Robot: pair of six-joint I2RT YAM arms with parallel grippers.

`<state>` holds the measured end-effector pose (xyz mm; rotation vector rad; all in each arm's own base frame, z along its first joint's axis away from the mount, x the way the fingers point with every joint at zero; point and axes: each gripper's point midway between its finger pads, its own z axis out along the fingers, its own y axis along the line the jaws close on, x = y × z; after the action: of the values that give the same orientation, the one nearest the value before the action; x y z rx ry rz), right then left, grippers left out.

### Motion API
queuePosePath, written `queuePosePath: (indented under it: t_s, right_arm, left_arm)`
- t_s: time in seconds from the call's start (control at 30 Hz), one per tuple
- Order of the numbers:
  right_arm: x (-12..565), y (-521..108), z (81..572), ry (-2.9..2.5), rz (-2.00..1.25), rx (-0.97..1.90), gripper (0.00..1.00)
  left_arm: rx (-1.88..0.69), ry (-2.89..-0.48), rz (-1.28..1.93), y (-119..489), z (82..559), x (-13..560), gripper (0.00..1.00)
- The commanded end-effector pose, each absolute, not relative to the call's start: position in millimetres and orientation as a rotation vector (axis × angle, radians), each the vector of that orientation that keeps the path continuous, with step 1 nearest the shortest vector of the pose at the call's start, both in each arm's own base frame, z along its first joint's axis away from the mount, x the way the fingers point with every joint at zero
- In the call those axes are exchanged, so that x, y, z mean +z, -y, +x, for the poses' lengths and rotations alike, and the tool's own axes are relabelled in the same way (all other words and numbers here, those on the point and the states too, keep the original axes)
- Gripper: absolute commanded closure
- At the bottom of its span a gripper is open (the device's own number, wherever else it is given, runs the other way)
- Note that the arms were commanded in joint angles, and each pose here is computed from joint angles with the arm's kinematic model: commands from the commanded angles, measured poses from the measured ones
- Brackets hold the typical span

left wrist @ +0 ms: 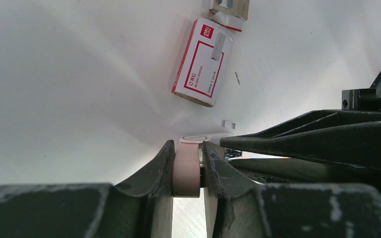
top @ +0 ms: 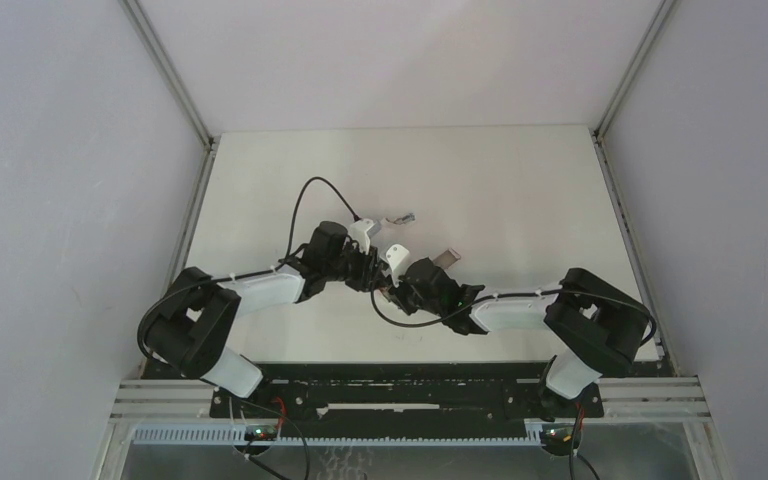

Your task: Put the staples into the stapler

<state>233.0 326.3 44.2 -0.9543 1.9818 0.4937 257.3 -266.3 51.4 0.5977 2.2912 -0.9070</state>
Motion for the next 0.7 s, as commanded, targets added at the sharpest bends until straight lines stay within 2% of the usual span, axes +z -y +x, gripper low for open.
queuePosePath:
  t_s: [0.0, 0.67]
  right_arm:
    - [61, -342, 240, -1.926, -0.942, 0.518, 0.93]
    - [72, -344, 234, -1.910, -0.943, 0.531, 0.94]
  left_arm:
    - [-0.936, -2.352, 0.654, 268, 243, 42, 0.83]
    - [-0.920, -2.359, 0.648, 266, 244, 41, 0.83]
